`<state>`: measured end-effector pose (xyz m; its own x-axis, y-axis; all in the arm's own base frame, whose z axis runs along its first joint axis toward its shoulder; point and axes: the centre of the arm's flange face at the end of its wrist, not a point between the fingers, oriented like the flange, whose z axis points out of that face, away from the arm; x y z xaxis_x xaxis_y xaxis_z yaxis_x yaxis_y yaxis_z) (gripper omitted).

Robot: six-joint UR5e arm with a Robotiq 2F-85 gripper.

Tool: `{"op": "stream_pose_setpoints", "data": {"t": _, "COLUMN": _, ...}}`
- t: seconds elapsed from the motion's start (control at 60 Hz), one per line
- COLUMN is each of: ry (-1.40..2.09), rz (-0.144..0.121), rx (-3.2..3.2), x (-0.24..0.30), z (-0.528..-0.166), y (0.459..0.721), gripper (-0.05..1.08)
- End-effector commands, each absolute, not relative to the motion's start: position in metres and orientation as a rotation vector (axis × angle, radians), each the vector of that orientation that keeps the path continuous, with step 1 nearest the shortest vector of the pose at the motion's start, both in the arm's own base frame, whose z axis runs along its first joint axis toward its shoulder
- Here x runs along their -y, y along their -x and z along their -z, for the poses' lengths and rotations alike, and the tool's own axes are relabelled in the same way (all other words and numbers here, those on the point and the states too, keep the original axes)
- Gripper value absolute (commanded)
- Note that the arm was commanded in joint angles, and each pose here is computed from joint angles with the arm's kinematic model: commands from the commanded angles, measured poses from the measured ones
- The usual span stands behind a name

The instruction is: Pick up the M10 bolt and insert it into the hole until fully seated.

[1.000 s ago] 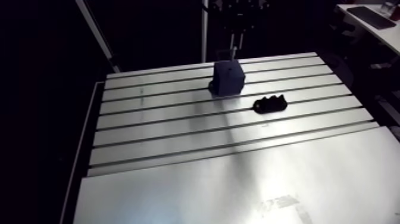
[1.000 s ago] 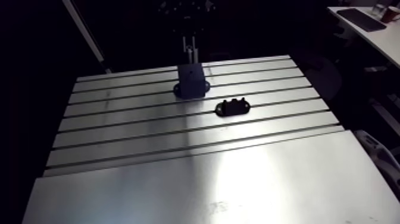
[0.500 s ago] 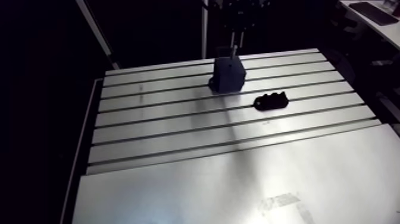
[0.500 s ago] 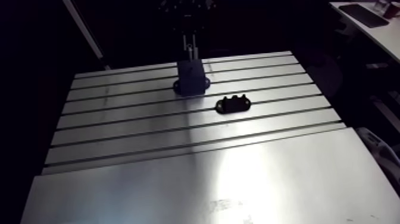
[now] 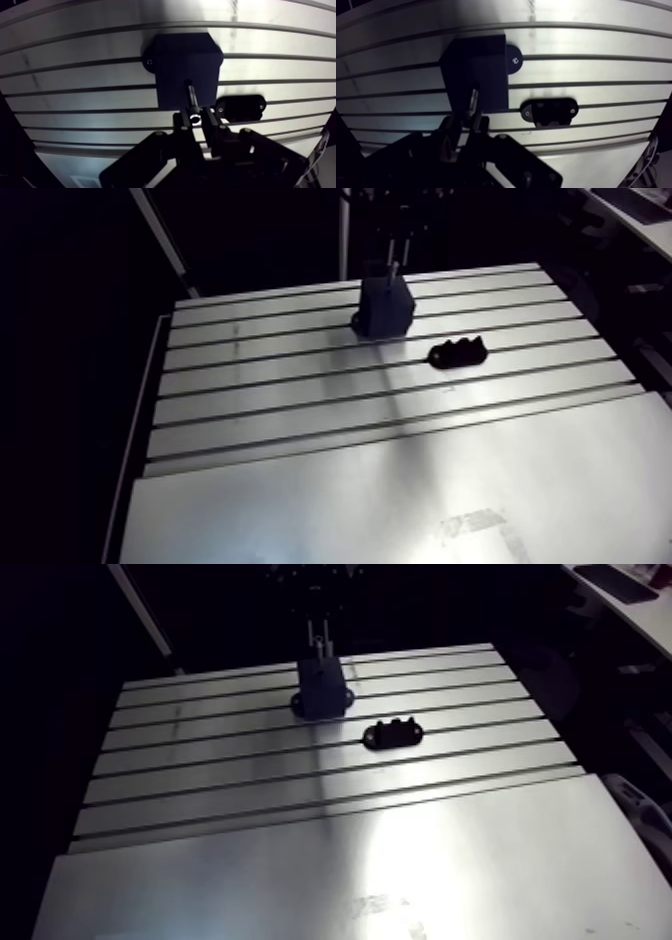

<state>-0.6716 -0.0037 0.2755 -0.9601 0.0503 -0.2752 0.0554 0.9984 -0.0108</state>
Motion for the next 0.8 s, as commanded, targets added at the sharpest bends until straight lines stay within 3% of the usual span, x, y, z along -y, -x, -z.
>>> {"op": "stream_pose_setpoints", "data": {"t": 0.017, "ry": -0.077, "rz": 0.028, "rx": -2.858, "x": 0.004, "z": -0.272, "y": 0.673, "gripper": 1.07}}
{"op": "stream_pose_setpoints", "data": {"t": 0.8, "ry": -0.075, "rz": 0.022, "rx": -2.841, "x": 0.004, "z": -0.260, "y": 0.673, "gripper": 1.07}}
